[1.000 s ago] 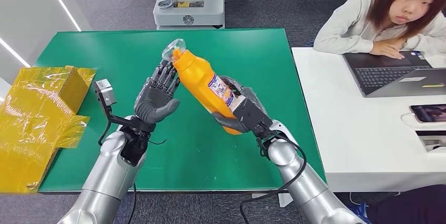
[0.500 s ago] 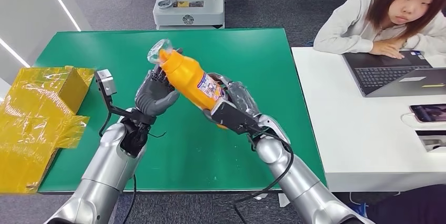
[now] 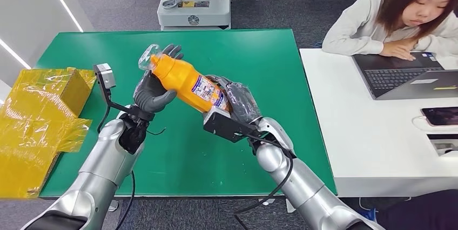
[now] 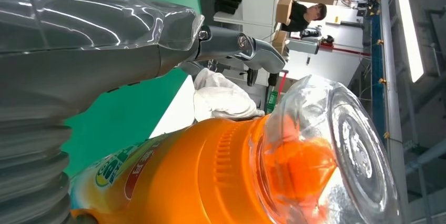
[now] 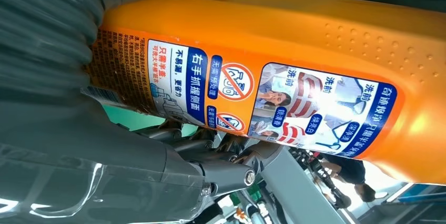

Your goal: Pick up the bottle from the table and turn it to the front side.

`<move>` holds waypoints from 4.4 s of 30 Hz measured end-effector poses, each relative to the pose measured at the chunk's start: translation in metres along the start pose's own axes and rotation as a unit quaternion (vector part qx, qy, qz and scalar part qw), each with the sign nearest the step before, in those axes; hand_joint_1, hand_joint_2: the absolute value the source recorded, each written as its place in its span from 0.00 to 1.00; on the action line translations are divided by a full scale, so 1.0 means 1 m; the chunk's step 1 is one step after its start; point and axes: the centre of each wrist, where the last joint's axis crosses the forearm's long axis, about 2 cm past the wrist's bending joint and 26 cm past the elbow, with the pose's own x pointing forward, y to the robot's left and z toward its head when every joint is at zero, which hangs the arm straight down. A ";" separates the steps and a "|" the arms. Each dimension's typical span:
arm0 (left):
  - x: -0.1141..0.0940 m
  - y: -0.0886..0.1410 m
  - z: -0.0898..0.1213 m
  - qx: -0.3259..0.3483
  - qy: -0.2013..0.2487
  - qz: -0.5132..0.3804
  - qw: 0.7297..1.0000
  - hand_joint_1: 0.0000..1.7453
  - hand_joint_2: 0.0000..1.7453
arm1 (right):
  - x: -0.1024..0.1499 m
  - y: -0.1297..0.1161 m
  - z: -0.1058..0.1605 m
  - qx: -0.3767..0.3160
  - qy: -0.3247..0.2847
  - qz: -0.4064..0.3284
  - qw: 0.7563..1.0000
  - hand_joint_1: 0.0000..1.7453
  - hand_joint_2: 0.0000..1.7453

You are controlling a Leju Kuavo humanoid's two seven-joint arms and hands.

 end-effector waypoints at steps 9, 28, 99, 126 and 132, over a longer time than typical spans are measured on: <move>0.000 0.005 0.011 -0.014 0.009 0.050 0.999 0.02 1.00 | -0.009 0.000 -0.001 0.012 0.012 0.009 1.000 0.96 1.00; -0.010 -0.032 0.018 -0.088 0.009 0.146 0.985 0.62 1.00 | -0.026 0.007 0.012 -0.001 0.048 0.038 0.998 0.99 1.00; 0.080 0.029 0.006 0.144 -0.066 -0.864 0.479 0.99 1.00 | 0.039 -0.004 0.093 -0.101 -0.055 0.061 0.991 0.00 1.00; 0.044 0.121 0.125 0.140 0.143 -0.932 0.302 0.98 1.00 | 0.051 0.013 0.137 -0.118 -0.034 0.053 0.991 0.00 1.00; 0.057 0.148 0.168 0.122 0.182 -0.931 0.292 0.96 1.00 | 0.049 0.010 0.141 -0.120 -0.030 0.046 0.991 0.00 1.00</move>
